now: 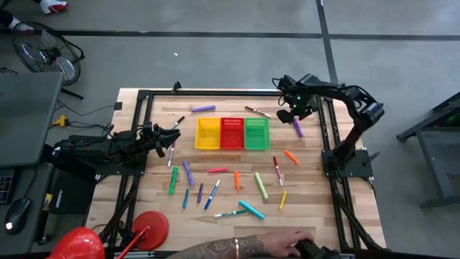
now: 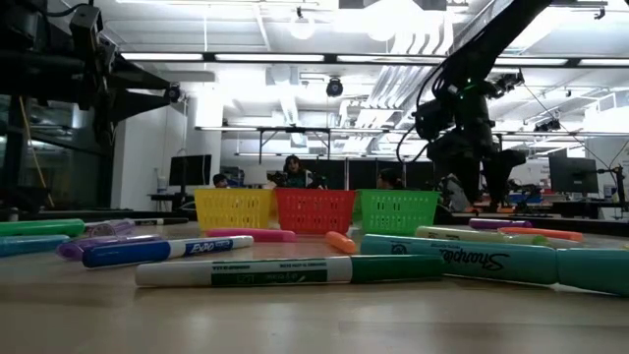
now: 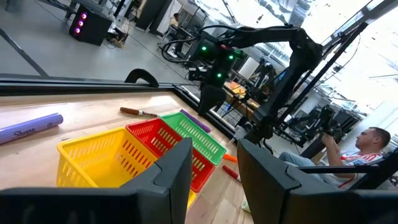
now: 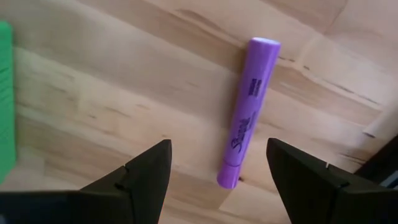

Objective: Pick & Place Markers
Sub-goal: Put the dark purple highlighter into the green bin

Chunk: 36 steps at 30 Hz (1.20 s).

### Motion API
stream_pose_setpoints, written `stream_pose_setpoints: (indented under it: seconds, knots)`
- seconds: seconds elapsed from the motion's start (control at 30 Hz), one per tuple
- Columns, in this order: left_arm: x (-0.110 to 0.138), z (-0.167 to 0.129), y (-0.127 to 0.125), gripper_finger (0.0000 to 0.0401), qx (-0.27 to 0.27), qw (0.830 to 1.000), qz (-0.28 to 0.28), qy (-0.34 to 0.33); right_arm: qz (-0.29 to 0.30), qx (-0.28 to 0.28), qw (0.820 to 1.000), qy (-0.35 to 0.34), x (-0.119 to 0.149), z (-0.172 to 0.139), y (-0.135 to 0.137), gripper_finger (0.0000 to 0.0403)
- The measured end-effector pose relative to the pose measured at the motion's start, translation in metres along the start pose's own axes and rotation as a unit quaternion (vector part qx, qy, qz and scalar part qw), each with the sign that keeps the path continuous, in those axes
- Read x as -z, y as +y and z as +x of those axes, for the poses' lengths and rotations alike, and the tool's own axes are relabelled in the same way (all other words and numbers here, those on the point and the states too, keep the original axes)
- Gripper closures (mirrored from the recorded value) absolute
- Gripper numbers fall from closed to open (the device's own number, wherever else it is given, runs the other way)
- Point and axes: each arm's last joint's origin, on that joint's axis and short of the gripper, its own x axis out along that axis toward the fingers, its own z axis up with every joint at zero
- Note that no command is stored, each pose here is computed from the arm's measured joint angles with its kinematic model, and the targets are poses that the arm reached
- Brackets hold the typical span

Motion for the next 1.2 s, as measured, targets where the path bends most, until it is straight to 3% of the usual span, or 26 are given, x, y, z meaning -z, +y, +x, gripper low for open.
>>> stream_pose_setpoints:
  seconds: [0.63, 1.2]
  knots:
    - [0.0, 0.0, 0.0, 0.0274, 0.0, 1.0, 0.0, 0.0, -0.037, -0.002, 0.998, -0.041, -0.003, 0.04, -0.016, 0.0151]
    - [0.0, 0.0, 0.0, 0.0274, 0.0, 1.0, 0.0, 0.0, -0.047, 0.022, 0.998, -0.045, -0.002, 0.046, -0.009, 0.0151]
